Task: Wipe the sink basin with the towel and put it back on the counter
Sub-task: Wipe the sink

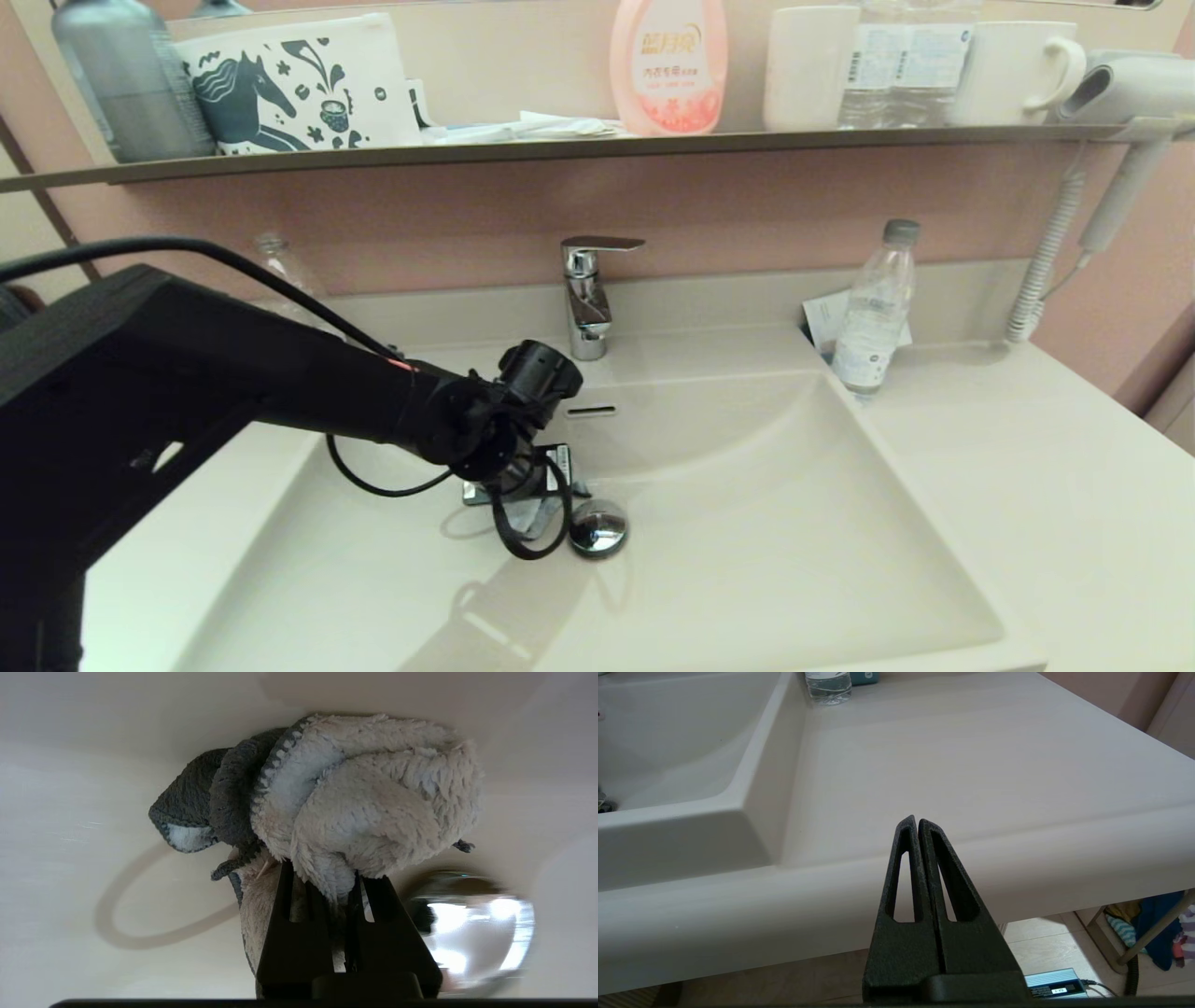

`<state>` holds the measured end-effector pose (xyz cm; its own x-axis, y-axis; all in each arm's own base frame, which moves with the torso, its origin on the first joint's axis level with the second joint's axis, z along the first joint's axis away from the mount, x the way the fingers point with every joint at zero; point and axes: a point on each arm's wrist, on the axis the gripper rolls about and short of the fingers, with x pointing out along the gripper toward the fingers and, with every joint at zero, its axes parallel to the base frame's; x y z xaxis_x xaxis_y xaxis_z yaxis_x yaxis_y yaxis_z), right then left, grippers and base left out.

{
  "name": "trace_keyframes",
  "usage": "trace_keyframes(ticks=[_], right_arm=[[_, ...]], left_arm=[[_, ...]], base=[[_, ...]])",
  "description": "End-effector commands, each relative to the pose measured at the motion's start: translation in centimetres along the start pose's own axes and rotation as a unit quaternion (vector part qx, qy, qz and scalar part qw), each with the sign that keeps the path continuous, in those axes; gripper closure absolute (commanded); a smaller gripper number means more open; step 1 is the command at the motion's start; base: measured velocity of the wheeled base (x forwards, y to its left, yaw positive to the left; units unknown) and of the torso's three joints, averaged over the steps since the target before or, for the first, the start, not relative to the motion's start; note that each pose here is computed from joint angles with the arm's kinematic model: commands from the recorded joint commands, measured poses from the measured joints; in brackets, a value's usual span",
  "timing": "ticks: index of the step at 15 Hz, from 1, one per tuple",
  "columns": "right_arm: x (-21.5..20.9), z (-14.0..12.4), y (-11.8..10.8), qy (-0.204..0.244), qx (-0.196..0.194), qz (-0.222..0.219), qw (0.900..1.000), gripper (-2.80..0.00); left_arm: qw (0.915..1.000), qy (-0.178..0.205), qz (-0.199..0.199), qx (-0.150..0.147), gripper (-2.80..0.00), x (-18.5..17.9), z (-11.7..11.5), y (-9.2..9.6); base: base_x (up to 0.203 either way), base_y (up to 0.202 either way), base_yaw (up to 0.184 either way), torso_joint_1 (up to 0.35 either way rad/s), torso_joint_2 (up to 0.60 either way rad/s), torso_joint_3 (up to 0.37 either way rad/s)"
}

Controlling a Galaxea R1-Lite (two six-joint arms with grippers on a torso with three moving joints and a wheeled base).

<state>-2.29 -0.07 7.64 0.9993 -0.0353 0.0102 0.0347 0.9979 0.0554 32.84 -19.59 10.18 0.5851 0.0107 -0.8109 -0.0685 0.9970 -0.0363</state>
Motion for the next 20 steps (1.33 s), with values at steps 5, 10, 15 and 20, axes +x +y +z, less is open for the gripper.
trace_keyframes(ticks=[5,10,15,20], right_arm=[[0.0,0.0,0.0,0.001,0.000,0.000,1.000,0.00],[0.0,0.0,0.0,0.001,0.000,0.000,1.000,0.00],[0.0,0.0,0.0,0.001,0.000,0.000,1.000,0.00],[0.0,0.0,0.0,0.001,0.000,0.000,1.000,0.00]], left_arm=[[0.9992,0.006,-0.005,0.038,0.00,-1.8,-3.4,-8.3],[0.9974,-0.005,-0.024,0.068,0.00,-5.8,-3.6,-13.9],[0.9956,0.015,-0.027,0.088,0.00,-8.0,-6.3,-15.4],[0.9908,0.102,0.034,0.082,0.00,-8.9,-8.2,-12.9]], base=[[0.000,0.000,0.000,0.000,0.00,0.000],[0.000,0.000,0.000,0.000,0.00,0.000],[0.000,0.000,0.000,0.000,0.00,0.000],[0.000,0.000,0.000,0.000,0.00,0.000]])
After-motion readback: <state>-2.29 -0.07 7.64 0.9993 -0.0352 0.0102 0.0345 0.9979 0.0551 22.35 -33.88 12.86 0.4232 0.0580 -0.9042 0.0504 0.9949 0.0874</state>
